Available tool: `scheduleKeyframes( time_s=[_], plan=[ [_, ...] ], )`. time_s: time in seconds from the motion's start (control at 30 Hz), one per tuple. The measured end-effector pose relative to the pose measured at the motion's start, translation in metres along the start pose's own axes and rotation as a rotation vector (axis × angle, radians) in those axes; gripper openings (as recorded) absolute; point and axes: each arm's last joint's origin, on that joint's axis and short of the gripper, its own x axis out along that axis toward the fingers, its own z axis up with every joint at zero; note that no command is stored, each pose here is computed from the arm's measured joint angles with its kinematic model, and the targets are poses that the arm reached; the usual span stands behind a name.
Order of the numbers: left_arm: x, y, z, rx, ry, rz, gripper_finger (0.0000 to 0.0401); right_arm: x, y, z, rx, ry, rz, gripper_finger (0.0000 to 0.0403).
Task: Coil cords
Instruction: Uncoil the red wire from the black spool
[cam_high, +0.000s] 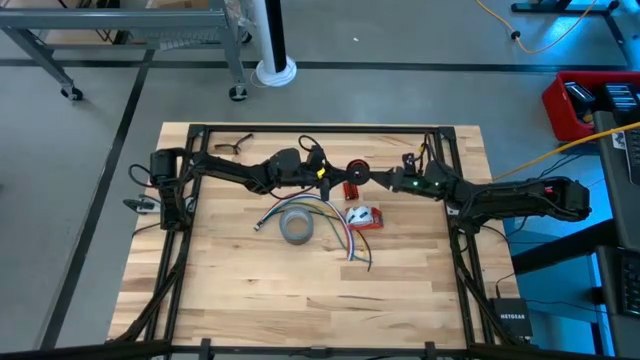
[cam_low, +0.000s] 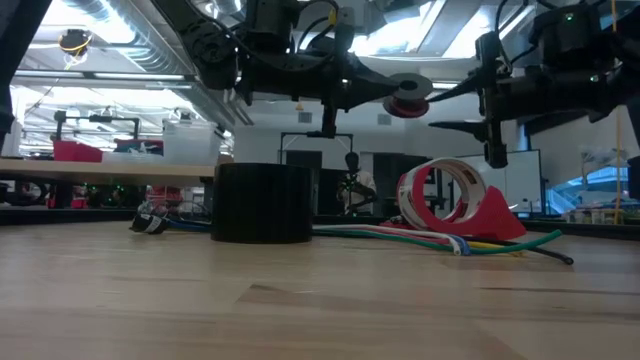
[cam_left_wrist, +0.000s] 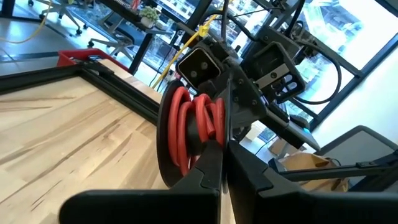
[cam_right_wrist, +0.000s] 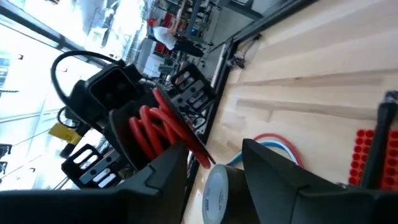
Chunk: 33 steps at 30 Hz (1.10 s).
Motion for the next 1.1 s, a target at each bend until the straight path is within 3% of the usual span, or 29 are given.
scheduleKeyframes(
  time_s=[0.23,0.43,0.6,0.8,1.1],
  plan=[
    [0.0,-0.001,0.001,0.002,-0.017,-0.004,0.0,0.0,-0.007,-0.002,0.03,0.012,-0.08,0.0156],
    [0.0,-0.003,0.004,0.024,-0.045,-0.022,0.0,0.0,-0.007,-0.002,0.03,0.017,-0.069,0.0156],
    [0.0,0.003,0.003,0.036,-0.036,0.056,0.0,0.0,-0.002,-0.001,0.023,0.03,-0.007,0.0156],
    [-0.002,0.013,0.007,0.018,-0.044,0.101,0.0,0.0,-0.004,-0.002,0.025,0.042,-0.031,0.0156],
    [-0.001,0.011,0.003,-0.01,-0.028,0.095,0.0,0.0,-0.005,0.002,-0.028,-0.091,-0.077,0.0156]
  ],
)
